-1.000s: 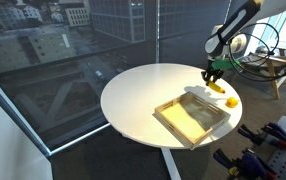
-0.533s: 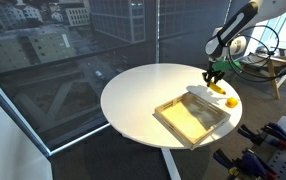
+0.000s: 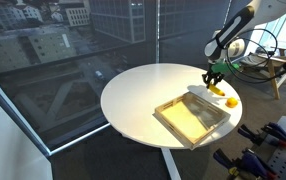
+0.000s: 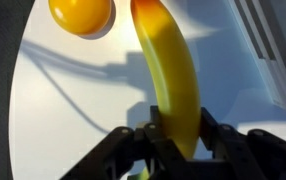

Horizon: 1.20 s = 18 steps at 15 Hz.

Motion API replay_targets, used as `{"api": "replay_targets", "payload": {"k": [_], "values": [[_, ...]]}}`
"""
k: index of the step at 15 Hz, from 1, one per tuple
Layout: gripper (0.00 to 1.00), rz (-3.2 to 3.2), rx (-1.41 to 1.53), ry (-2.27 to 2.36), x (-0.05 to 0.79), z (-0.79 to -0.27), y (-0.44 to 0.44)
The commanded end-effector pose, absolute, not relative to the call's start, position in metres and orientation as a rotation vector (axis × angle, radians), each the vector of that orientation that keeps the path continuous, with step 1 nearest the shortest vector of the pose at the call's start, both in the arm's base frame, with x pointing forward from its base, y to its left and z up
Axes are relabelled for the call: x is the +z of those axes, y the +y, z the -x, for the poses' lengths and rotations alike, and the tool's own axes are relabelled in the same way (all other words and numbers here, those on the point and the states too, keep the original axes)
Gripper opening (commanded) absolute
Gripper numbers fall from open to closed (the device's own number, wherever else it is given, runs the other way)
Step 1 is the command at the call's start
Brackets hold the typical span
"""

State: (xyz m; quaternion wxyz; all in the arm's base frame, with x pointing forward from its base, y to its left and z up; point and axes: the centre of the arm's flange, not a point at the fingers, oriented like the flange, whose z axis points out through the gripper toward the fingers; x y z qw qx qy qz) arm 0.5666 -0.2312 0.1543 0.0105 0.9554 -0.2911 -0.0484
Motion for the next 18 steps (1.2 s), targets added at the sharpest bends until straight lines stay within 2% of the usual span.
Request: {"api": "replay_targets", "payload": {"k": [1, 18], "values": [[0.16, -2.987, -0.148, -0.975, 0.151, -0.573, -0.242], [0.16, -2.894, -0.158, -1.24, 0.137, -0.566, -0.256]]}}
